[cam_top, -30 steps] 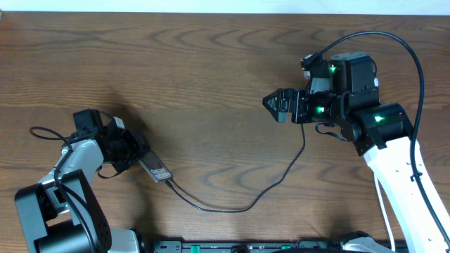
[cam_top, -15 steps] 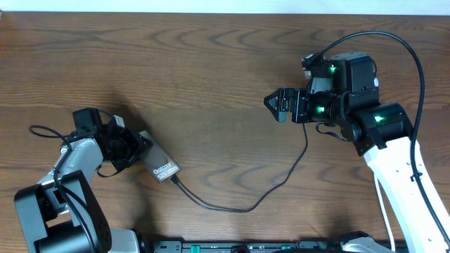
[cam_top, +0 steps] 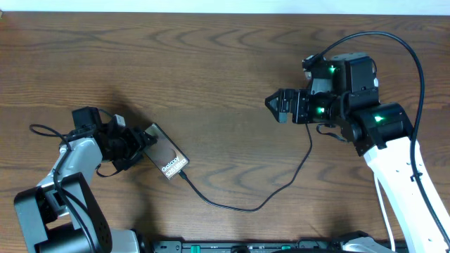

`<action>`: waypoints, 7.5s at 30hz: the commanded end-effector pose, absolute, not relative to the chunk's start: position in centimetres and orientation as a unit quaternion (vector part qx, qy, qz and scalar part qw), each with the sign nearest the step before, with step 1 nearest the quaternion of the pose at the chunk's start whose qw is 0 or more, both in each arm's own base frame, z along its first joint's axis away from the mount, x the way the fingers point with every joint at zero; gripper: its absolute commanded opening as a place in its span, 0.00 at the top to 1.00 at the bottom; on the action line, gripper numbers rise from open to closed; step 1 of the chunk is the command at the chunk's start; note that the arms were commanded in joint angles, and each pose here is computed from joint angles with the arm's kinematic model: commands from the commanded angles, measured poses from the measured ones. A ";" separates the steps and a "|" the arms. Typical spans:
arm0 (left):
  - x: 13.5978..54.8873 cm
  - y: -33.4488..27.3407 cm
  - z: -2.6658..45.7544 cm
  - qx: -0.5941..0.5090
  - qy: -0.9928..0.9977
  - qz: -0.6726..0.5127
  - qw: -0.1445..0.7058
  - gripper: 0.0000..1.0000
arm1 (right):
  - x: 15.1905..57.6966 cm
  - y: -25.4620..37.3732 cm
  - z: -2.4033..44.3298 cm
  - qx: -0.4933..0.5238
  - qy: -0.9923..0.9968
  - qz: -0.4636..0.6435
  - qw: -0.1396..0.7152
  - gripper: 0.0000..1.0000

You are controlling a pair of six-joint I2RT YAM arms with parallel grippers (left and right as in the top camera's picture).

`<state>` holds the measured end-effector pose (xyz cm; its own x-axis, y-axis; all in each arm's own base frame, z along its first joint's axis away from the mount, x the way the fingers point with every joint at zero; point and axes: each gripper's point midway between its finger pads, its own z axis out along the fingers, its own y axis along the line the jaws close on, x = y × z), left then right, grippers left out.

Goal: Plug charger to phone and switch on socket

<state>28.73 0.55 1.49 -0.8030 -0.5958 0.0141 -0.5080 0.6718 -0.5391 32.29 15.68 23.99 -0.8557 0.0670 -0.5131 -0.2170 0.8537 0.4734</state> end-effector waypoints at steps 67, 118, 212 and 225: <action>25.1 -3.0 22.5 -0.164 0.841 -0.321 0.403 0.11 | 46.4 -12.2 7.1 0.040 0.975 0.188 0.115 0.01; 25.0 -3.0 22.4 -0.166 0.842 -0.321 0.400 0.11 | 45.2 -3.4 0.4 0.009 0.968 0.245 0.048 0.01; 24.7 -3.1 21.8 -0.172 0.847 -0.321 0.388 0.11 | 47.3 -10.5 4.9 0.090 0.980 0.155 0.082 0.01; 24.7 -3.1 21.8 -0.172 0.847 -0.321 0.388 0.11 | 46.9 -10.3 3.9 0.088 0.981 0.158 0.072 0.01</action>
<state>24.77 -2.83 21.83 -0.6350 -0.5466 -0.5460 -0.0551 0.7370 -0.6736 47.26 -11.16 5.07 -0.9673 0.2120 -0.1390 0.1623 0.9392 0.3027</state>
